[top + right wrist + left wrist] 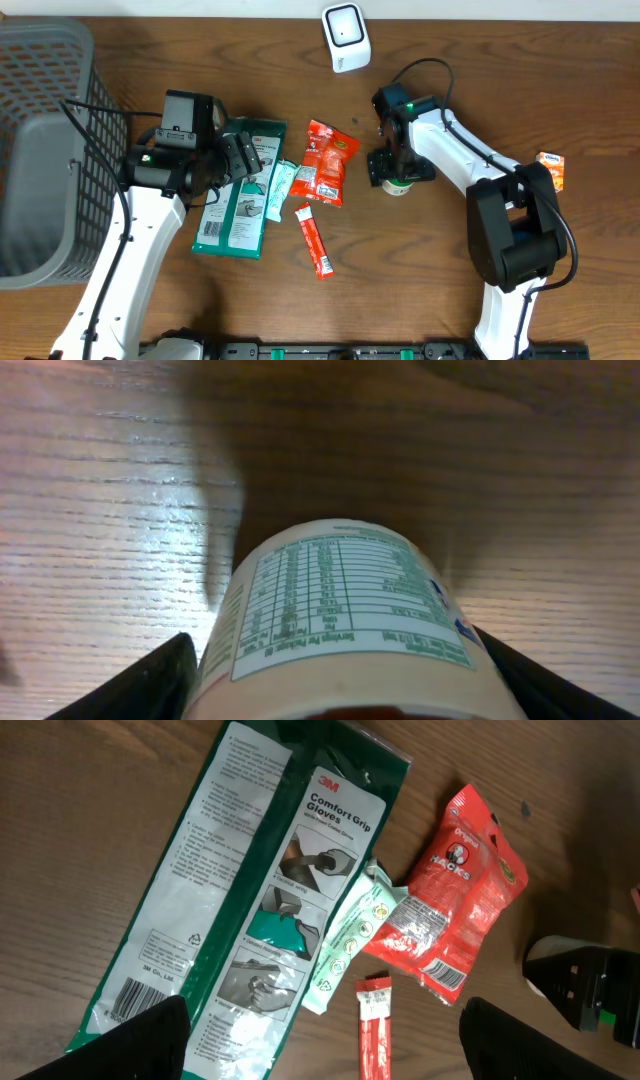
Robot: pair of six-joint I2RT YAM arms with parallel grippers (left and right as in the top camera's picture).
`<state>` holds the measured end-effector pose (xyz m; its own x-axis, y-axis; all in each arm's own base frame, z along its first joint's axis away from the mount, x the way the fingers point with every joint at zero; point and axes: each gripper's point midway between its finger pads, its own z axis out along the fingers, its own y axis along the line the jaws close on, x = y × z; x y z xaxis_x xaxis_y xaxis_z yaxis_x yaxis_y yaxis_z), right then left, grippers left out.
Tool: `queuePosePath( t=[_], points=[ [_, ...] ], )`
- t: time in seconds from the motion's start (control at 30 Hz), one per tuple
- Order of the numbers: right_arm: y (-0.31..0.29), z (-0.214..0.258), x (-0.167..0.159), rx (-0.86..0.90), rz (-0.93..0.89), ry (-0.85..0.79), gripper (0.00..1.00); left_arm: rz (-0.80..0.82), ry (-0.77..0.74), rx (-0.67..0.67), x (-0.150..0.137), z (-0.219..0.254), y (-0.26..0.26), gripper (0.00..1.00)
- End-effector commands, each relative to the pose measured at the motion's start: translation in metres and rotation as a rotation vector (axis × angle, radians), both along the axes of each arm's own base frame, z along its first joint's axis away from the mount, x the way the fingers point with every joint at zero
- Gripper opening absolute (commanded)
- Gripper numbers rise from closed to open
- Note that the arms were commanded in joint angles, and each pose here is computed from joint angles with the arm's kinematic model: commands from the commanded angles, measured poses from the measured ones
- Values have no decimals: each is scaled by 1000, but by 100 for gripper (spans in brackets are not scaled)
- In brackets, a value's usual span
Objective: Scan the item barcode
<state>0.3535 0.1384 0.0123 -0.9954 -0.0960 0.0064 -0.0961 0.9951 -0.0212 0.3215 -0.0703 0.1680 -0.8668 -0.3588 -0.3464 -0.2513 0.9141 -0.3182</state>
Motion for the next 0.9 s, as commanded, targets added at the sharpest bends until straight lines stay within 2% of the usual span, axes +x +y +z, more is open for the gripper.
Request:
queuePosePath(
  t=[0.0,0.07,0.37,0.47,0.53,0.8,0.87],
  points=[
    [1,-3,-3,-2,19,8,72,2,-23,8,3,7,2,87],
    [1,-2,-2,-1,19,7,67,2,-23,8,3,7,2,87],
    [2,-1,-1,1,28,2,65,2,-23,8,3,7,2,87],
    [5,11,6,10,42,-17,55,2,-23,8,3,7,2,87],
    [9,27,12,28,77,-44,50,2,-23,8,3,7,2,87],
    [19,130,27,113,110,-235,49,2,-23,8,3,7,2,87],
    [22,152,28,148,114,-283,44,2,-23,8,3,7,2,87]
  ],
)
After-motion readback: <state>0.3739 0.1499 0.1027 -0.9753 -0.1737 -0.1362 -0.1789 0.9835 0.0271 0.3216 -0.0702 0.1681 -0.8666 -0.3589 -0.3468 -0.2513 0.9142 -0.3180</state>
